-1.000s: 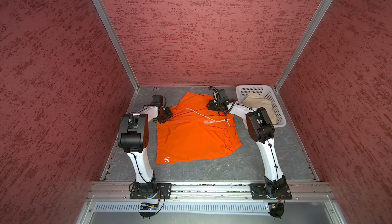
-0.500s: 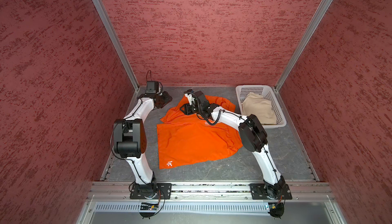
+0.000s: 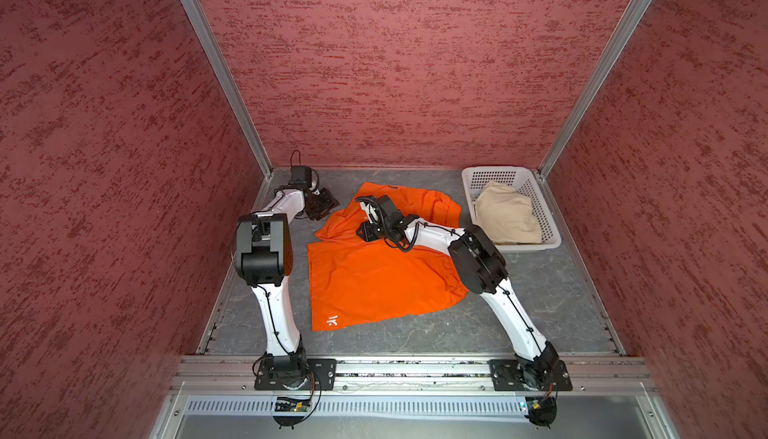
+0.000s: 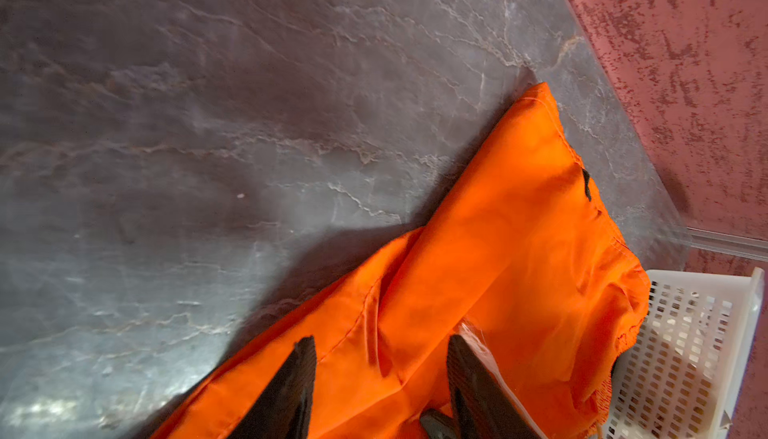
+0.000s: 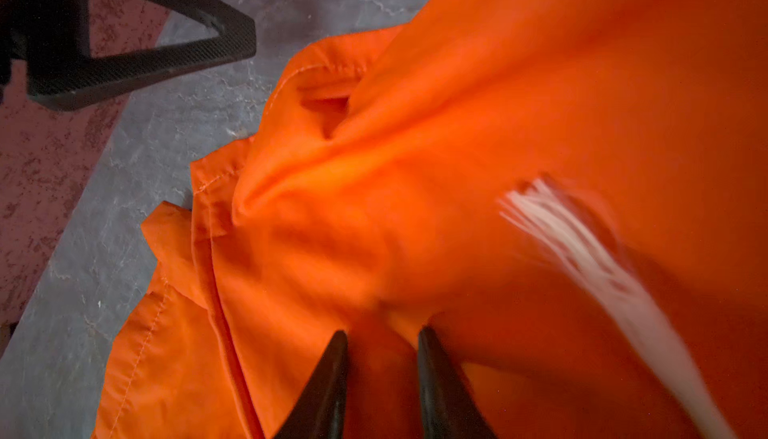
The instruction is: Fold and stack the shorts
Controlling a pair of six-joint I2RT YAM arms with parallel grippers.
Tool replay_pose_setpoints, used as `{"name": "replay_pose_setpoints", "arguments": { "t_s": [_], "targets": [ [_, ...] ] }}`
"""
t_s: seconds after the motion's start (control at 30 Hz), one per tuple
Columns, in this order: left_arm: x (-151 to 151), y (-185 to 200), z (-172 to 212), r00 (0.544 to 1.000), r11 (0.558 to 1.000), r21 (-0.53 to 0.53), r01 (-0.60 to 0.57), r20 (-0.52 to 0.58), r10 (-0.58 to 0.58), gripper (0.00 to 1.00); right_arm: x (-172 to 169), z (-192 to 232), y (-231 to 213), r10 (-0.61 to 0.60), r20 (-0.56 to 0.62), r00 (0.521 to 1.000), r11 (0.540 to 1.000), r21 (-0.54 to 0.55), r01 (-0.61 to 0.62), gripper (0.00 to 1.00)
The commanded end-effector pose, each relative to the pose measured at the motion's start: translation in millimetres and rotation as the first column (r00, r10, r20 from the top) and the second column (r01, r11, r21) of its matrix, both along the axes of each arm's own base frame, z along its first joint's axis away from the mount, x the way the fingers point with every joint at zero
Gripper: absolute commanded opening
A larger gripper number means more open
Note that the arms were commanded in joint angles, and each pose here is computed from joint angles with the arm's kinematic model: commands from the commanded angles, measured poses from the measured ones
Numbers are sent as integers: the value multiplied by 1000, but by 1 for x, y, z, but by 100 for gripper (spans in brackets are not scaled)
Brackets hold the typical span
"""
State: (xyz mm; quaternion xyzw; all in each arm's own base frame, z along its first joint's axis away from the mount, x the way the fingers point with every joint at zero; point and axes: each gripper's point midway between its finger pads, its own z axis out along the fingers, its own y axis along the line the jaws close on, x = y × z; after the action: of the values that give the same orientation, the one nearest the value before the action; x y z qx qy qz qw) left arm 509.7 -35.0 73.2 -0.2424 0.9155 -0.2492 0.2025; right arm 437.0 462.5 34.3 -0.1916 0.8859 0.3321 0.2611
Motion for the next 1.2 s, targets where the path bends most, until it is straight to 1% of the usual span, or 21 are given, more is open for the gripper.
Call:
{"name": "replay_pose_setpoints", "arguments": {
  "t_s": [0.0,0.1,0.23,0.33,0.5,0.53,0.57,0.67,0.73,0.77,0.83,0.93,1.03,1.1,1.17],
  "targets": [
    [9,-12,-4,998,997,-52,55,35,-53,53,-21,-13,-20,-9,-67,998,999,-42,6,26],
    [11,-25,-9,993,992,-62,108,47,-105,54,-43,-27,-35,-1,-108,994,998,-57,-5,24],
    [14,-42,-19,984,981,-77,176,42,-173,55,-67,-30,-54,1,-129,992,998,-59,-9,24],
    [14,-59,-24,974,969,-109,224,48,-220,56,-76,-28,-61,0,-130,991,998,-56,-7,24],
    [15,-87,-39,958,951,-111,288,28,-287,56,-80,-27,-59,13,-148,989,999,-30,-18,24],
    [16,-91,-42,955,949,-112,296,25,-295,54,-81,-28,-59,14,-150,989,999,-29,-19,24],
    [17,-95,-46,954,947,-114,300,19,-300,50,-81,-28,-59,14,-151,988,999,-28,-18,24],
    [18,-106,-44,947,940,-116,320,21,-320,25,-81,-28,-60,9,-148,989,1000,-29,-13,23],
    [18,-108,-29,944,941,-74,329,48,-326,11,-82,-29,-62,2,-146,989,999,-31,-6,23],
    [17,-108,-20,943,943,-53,330,60,-327,7,-83,-28,-63,0,-145,989,1000,-30,-5,22],
    [13,-107,10,940,945,18,327,100,-327,1,-84,-28,-64,1,-142,990,1000,-23,-4,22],
    [2,-109,56,923,936,141,323,172,-345,0,-86,-27,-65,-1,-141,990,1000,-10,0,21],
    [-11,-118,87,896,905,257,339,205,-394,0,-87,-25,-66,-1,-141,990,1000,3,2,21],
    [-22,-130,87,880,879,300,371,187,-436,0,-86,-21,-66,-3,-137,991,1000,21,6,21],
    [-33,-148,77,859,847,327,420,159,-487,0,-84,-13,-69,-15,-128,992,999,43,21,25]
  ]
}}
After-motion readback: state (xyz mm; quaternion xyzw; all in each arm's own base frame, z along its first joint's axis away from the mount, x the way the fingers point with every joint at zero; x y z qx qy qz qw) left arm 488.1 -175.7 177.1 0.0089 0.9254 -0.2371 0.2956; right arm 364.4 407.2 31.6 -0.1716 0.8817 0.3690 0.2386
